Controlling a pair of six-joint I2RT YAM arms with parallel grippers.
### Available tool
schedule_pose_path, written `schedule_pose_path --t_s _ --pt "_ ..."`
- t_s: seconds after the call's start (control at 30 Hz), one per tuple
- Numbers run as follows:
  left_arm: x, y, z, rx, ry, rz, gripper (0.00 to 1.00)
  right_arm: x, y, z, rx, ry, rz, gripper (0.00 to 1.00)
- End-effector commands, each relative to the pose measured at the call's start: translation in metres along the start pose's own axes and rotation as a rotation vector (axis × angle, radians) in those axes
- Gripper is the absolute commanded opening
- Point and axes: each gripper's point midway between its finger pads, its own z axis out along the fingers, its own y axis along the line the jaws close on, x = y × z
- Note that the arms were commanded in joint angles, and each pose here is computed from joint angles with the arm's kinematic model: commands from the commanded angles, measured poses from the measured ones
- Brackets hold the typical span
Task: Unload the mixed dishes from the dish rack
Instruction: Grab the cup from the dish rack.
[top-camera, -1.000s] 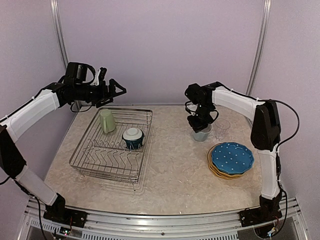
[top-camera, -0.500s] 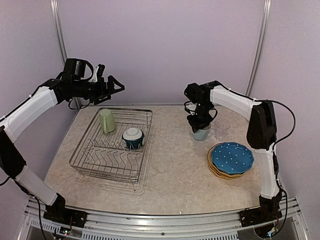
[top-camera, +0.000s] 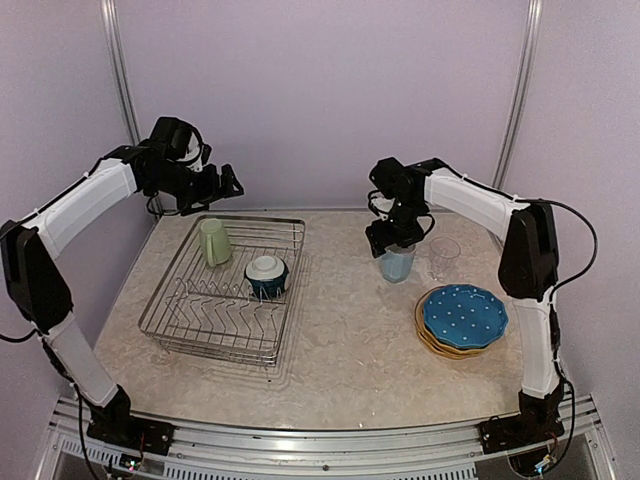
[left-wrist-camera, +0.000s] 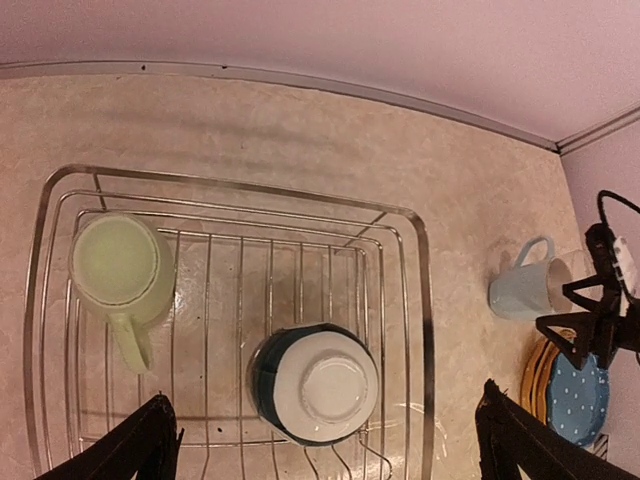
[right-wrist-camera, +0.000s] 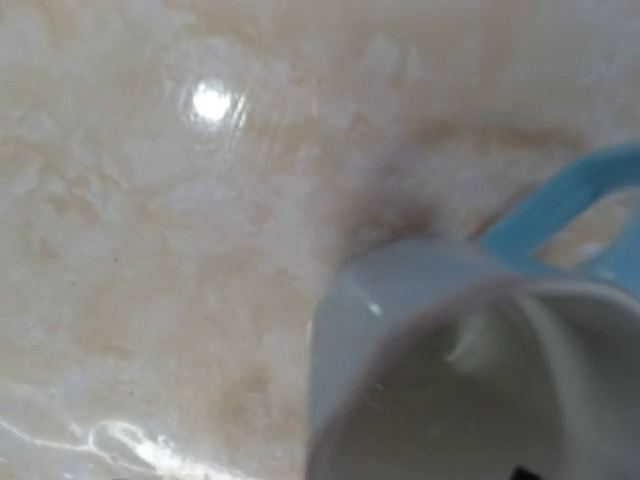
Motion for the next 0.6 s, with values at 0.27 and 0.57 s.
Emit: schedule_pose_path --t_s 0.27,0.57 --pt "0.003 0.061 0.019 -0.311 0.059 0.092 0.99 -0.010 0.004 -0.113 -0.087 -0.374 0.098 0.89" --pt "0.017 0.094 0.049 -0.353 0.155 0.052 0.88 0.016 0.004 -0.160 -0.174 -0.538 0.177 0.93"
